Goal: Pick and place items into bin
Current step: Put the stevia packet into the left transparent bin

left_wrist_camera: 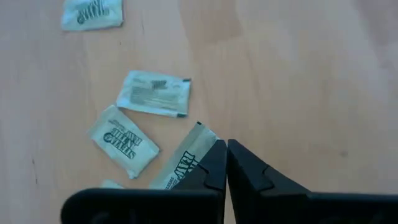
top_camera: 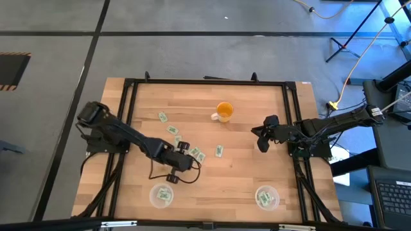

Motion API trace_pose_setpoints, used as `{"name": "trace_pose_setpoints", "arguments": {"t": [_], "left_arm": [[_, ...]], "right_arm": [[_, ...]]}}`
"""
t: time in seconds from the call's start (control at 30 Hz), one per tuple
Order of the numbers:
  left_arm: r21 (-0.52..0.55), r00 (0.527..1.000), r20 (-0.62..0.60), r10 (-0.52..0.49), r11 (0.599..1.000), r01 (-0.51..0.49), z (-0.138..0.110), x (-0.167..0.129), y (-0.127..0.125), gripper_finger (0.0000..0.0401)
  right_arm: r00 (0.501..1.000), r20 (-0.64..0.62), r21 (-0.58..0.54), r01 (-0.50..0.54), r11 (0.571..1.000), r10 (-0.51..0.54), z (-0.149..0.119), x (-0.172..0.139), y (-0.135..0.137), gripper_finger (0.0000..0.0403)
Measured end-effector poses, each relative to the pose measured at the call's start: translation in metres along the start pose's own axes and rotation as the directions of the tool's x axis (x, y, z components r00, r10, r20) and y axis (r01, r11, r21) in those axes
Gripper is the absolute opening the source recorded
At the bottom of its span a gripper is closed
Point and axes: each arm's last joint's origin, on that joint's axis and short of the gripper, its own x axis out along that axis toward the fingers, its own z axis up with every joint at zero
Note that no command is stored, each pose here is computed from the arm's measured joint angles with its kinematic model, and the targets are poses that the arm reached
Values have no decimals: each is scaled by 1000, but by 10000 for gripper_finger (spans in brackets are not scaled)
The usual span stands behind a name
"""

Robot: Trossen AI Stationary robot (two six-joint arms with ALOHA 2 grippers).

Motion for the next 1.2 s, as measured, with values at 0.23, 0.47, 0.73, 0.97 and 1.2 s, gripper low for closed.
{"name": "trace_pose_setpoints", "arguments": {"t": [0.23,0.47,0.73,0.97,1.2], "left_arm": [[22,953,181,-242,970,242,8,-60,-24,3],[242,908,184,-376,913,329,-4,-85,-70,3],[231,934,94,-344,920,316,-18,-66,-103,3],[227,948,-18,-316,923,312,-29,-36,-119,3],[202,952,-59,-302,930,307,-34,-24,-124,3]], "right_arm": [[1000,-1,1,1,1000,-1,0,0,0,53],[1000,-1,11,1,1000,-1,0,0,0,53],[1000,0,61,0,998,0,0,0,0,53],[1000,2,83,-1,997,1,0,0,0,53],[1000,2,89,-2,996,2,0,0,0,53]]}}
